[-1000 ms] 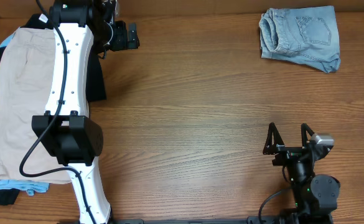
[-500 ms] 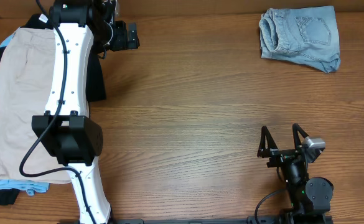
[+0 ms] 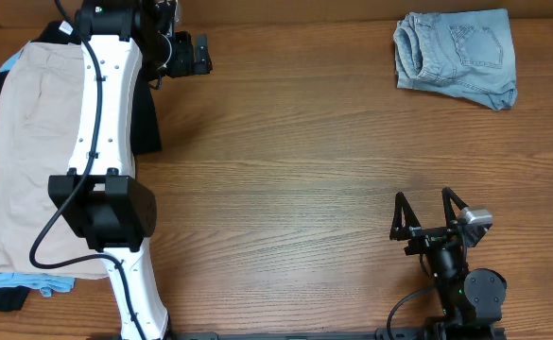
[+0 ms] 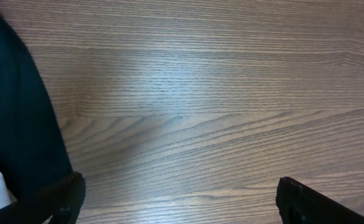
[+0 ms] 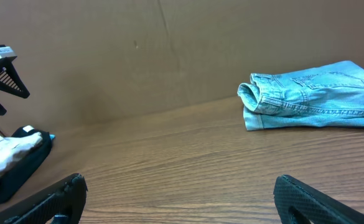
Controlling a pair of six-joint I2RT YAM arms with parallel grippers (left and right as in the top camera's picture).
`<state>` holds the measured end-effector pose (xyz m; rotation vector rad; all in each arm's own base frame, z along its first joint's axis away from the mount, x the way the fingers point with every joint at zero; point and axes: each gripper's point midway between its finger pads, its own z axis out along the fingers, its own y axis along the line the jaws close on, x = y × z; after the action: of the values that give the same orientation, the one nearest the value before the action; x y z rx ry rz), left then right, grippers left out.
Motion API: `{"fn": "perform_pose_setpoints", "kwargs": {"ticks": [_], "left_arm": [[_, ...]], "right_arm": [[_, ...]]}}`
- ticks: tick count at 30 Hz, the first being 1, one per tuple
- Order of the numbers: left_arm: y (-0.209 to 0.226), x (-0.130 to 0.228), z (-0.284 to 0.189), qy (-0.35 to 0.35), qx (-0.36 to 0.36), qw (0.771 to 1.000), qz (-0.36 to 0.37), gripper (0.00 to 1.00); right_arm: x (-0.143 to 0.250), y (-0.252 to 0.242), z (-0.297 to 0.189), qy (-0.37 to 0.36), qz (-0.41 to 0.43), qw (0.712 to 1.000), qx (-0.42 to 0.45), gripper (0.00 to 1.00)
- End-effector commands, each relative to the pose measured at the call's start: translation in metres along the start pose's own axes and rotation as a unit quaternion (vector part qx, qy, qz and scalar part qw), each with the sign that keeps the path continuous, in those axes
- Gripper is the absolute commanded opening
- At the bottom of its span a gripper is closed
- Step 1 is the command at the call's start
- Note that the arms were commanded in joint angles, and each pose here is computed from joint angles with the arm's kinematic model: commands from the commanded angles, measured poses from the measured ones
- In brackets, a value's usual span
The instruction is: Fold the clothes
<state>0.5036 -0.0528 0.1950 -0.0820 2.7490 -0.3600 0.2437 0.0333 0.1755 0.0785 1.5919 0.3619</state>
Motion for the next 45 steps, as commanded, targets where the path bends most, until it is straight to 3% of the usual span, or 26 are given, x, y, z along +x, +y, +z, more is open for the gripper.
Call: {"fn": "perform_pose_setpoints", "kwargs": {"ticks": [1, 7, 12, 14, 17, 20, 22, 26, 31, 37, 45], "left_arm": [[-0.009, -0.003, -0.01, -0.013, 0.002, 1.0, 0.008, 1.0], [-0.032, 0.007, -0.088, -0.075, 0.014, 0.997, 0.029, 1.0], [-0.046, 0.055, -0.158, -0.12, 0.023, 0.991, 0.046, 1.0], [-0.035, 0.076, -0.185, -0.153, -0.005, 0.986, 0.063, 1.0], [-0.029, 0.097, -0.209, -0.221, -0.01, 0.969, 0.111, 1.0], [-0.018, 0.114, -0.222, -0.329, -0.013, 0.935, 0.128, 1.0], [-0.012, 0.123, -0.224, -0.383, -0.009, 0.914, 0.132, 1.0], [-0.001, 0.151, -0.222, -0.516, -0.002, 0.842, 0.158, 1.0], [0.009, 0.191, -0.196, -0.59, -0.01, 0.788, 0.175, 1.0], [0.021, 0.22, -0.155, -0.598, -0.007, 0.782, 0.173, 1.0], [0.033, 0.237, -0.111, -0.586, -0.005, 0.793, 0.164, 1.0]], "right_arm": [[0.003, 0.003, 0.0, 0.001, -0.001, 1.0, -0.008, 1.0], [0.003, 0.003, 0.0, 0.001, 0.0, 1.0, -0.008, 1.0], [0.003, 0.003, 0.0, 0.001, 0.0, 1.0, -0.008, 1.0], [0.003, 0.003, 0.0, 0.001, 0.0, 1.0, -0.008, 1.0], [0.003, 0.003, 0.0, 0.001, 0.0, 1.0, -0.008, 1.0], [0.003, 0.003, 0.0, 0.001, 0.0, 1.0, -0.008, 1.0], [0.003, 0.003, 0.0, 0.001, 0.0, 1.0, -0.008, 1.0], [0.003, 0.003, 0.0, 0.001, 0.0, 1.0, -0.008, 1.0], [0.003, 0.003, 0.0, 0.001, 0.0, 1.0, -0.008, 1.0], [0.003, 0.003, 0.0, 0.001, 0.0, 1.0, -0.008, 1.0], [0.003, 0.003, 0.0, 0.001, 0.0, 1.0, -0.008, 1.0]]}}
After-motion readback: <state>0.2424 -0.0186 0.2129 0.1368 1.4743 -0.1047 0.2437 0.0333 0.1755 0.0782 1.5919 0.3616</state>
